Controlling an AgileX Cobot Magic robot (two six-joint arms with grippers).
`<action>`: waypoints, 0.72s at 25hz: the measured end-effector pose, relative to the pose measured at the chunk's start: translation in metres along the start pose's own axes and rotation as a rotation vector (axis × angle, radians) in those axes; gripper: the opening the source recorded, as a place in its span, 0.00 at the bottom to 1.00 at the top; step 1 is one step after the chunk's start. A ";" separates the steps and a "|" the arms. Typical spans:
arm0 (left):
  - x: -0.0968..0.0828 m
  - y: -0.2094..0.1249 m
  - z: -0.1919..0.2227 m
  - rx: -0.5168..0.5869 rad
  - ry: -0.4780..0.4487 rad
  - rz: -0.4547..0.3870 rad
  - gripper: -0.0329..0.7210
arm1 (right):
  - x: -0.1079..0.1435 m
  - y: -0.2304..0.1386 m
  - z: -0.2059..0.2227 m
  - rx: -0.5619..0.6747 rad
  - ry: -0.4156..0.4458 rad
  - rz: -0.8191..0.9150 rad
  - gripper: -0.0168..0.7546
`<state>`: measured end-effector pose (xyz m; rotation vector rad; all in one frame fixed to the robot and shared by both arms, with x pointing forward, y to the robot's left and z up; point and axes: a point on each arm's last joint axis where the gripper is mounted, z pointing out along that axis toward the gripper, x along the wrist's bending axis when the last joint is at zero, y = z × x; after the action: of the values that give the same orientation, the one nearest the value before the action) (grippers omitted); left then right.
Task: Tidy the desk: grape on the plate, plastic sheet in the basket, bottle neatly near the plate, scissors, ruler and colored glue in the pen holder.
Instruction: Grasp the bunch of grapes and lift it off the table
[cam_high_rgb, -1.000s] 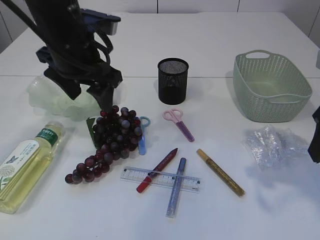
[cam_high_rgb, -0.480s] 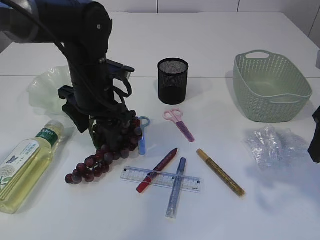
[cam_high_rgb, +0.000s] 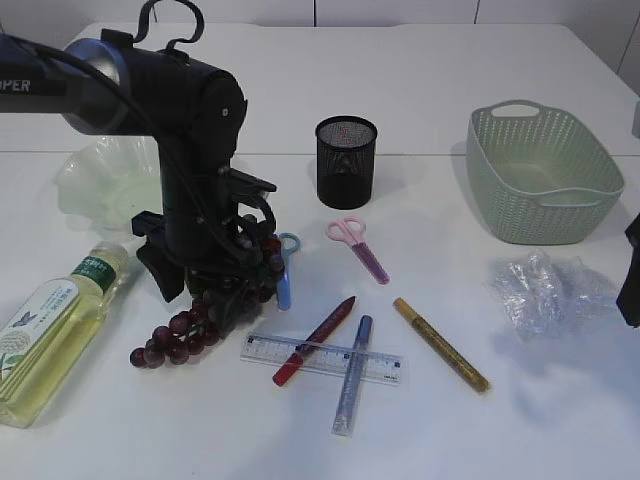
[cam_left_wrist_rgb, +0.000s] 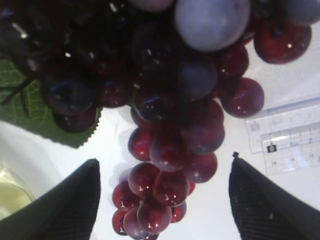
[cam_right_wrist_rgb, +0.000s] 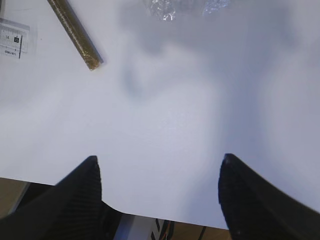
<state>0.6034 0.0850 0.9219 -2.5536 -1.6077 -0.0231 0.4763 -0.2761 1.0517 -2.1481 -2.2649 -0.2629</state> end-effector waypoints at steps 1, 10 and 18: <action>0.000 0.000 0.002 0.002 0.000 0.002 0.81 | 0.000 0.000 0.000 0.000 0.000 0.000 0.73; -0.002 0.004 0.019 0.028 0.002 0.011 0.81 | 0.000 0.000 0.000 0.000 0.000 0.000 0.73; -0.002 0.005 0.022 0.023 0.000 0.011 0.72 | 0.000 0.000 0.000 0.000 -0.001 -0.001 0.73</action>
<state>0.6062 0.0831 0.8996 -2.5451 -1.5851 -0.0040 0.4763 -0.2763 1.0517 -2.1484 -2.2663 -0.2614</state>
